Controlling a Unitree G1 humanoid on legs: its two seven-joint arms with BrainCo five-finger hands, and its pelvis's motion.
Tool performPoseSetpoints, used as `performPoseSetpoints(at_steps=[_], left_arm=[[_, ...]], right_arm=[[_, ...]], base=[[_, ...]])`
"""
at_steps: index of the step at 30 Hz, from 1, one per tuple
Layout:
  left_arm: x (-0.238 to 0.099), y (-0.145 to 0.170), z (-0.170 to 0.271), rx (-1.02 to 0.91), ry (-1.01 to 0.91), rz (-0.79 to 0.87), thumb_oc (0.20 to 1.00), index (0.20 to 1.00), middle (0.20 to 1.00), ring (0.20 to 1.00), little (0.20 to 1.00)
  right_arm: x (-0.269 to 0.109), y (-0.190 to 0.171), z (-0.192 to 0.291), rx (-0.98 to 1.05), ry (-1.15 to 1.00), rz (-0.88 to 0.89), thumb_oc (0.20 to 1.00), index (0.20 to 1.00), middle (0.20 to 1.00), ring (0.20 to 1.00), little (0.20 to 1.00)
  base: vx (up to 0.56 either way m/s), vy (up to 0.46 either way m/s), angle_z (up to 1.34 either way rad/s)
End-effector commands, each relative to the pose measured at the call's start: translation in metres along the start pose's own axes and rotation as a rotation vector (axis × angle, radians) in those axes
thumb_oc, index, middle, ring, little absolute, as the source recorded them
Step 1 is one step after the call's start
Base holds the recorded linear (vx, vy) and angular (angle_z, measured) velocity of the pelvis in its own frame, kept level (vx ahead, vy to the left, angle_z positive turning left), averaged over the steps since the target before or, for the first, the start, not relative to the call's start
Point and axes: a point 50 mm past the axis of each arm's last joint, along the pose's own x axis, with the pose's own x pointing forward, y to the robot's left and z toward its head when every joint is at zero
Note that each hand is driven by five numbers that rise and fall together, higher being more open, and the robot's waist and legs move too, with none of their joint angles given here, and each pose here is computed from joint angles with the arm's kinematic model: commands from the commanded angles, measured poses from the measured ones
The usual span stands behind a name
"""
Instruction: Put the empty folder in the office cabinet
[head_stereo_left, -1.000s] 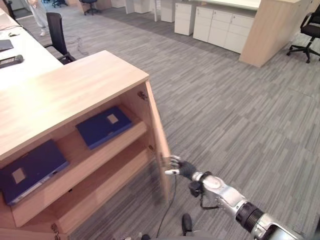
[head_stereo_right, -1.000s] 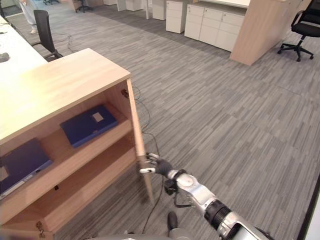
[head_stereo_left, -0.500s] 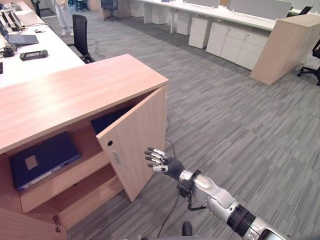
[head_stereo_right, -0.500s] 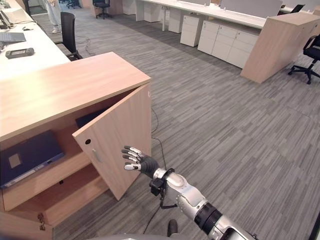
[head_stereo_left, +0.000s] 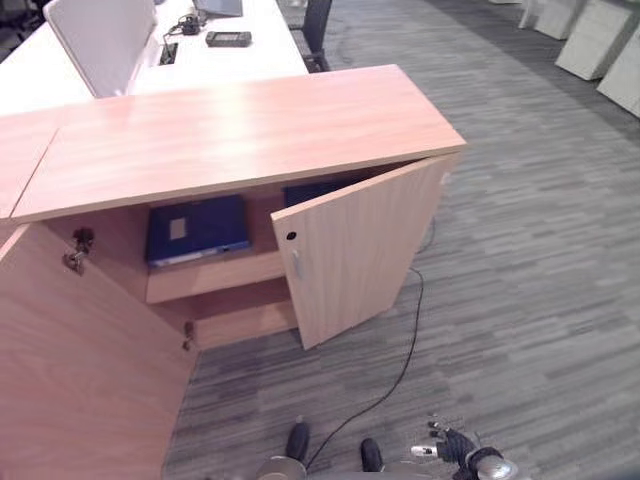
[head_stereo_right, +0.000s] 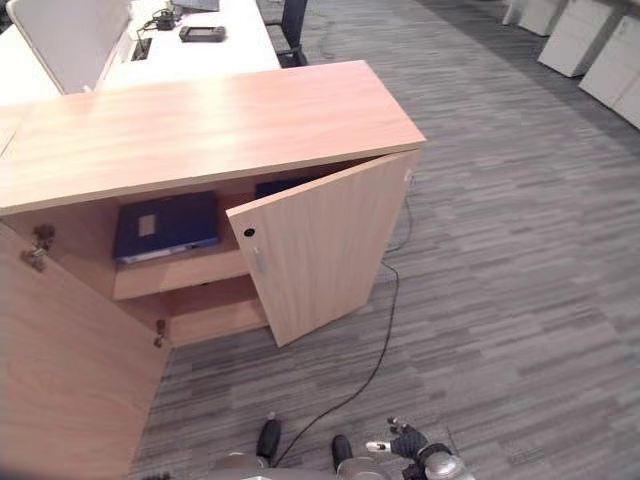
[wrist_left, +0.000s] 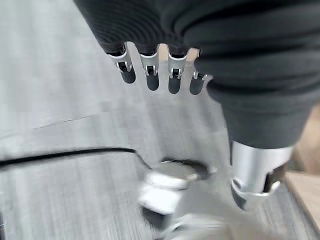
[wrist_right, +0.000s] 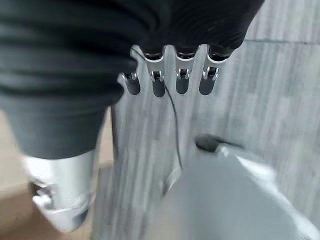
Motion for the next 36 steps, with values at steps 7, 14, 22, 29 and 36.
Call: performPoseSetpoints(at_steps=[7,14,22,29,36], left_arm=[[0.001,-0.003,0.013,-0.074,-0.015,-0.031,1.0,1.0,1.0,1.0,1.0],[0.001,-0.006,0.025,-0.104,-0.058,-0.041,1.0,1.0,1.0,1.0,1.0],[0.0,-0.013,0.022,-0.103,-0.058,-0.066,1.0,1.0,1.0,1.0,1.0],[0.0,-0.003,0.02,-0.114,-0.058,-0.032,1.0,1.0,1.0,1.0,1.0],[0.001,0.001,0.016,-0.143,-0.04,0.0,1.0,1.0,1.0,1.0,1.0]], right_arm=[[-0.002,0.013,-0.039,0.178,0.247,-0.104,1.0,1.0,1.0,1.0,1.0],[0.003,0.0,-0.018,0.119,0.175,-0.119,1.0,1.0,1.0,1.0,1.0],[0.0,-0.007,-0.025,0.126,0.205,-0.13,1.0,1.0,1.0,1.0,1.0],[0.001,-0.007,-0.02,0.146,0.187,-0.131,1.0,1.0,1.0,1.0,1.0],[0.001,-0.017,-0.015,0.27,0.169,-0.176,1.0,1.0,1.0,1.0,1.0]], base=[[-0.01,-0.127,0.87],[-0.16,-0.055,0.74],[-0.04,0.095,1.05],[0.03,0.19,0.7],[-0.01,0.274,0.04]])
